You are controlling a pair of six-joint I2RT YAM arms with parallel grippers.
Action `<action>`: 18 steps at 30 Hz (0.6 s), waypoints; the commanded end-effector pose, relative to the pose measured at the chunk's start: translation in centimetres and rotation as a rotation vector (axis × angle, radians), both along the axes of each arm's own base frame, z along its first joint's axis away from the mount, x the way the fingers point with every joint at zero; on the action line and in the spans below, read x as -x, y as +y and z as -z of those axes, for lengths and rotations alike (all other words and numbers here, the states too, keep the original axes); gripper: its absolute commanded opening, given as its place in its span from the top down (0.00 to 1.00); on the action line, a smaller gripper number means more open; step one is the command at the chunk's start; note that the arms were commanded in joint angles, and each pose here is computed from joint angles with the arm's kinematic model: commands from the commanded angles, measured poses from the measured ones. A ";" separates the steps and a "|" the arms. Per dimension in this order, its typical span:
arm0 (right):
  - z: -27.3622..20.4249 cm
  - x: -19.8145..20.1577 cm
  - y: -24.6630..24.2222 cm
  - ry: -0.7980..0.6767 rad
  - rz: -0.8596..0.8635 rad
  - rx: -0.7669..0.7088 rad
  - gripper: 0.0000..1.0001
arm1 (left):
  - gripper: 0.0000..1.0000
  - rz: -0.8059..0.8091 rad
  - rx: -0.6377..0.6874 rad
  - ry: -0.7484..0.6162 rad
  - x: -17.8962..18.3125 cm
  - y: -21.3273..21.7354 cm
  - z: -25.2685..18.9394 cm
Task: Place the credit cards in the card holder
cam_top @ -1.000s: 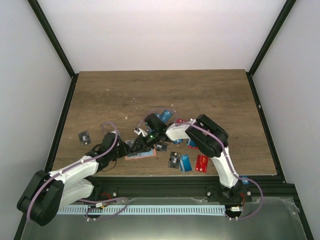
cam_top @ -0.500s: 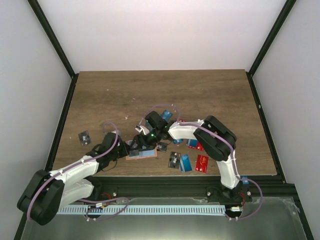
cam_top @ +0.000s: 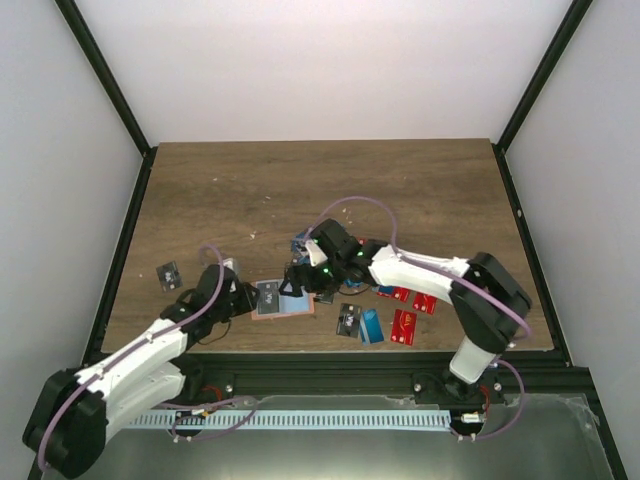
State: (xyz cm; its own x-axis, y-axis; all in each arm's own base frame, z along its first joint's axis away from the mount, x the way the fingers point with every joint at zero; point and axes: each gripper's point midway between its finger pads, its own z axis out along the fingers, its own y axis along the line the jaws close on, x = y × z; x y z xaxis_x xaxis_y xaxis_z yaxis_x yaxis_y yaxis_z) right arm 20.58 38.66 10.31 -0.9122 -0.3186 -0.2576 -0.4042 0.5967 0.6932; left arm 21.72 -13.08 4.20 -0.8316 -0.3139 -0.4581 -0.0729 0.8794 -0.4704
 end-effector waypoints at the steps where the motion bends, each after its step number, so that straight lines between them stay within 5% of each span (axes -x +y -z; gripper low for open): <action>1: 0.5 -0.4 -5.6 -0.084 0.192 0.200 0.11 | 0.65 0.049 0.055 -0.061 0.0 -1.4 -3.3; 11: 0.1 4.2 -15.4 0.014 0.534 0.213 0.12 | 0.59 0.469 0.199 -0.215 0.9 -12.9 -8.9; 18: 1.7 6.1 -21.0 0.020 0.650 0.374 0.12 | 0.58 0.752 0.184 -0.177 1.5 -21.6 -7.8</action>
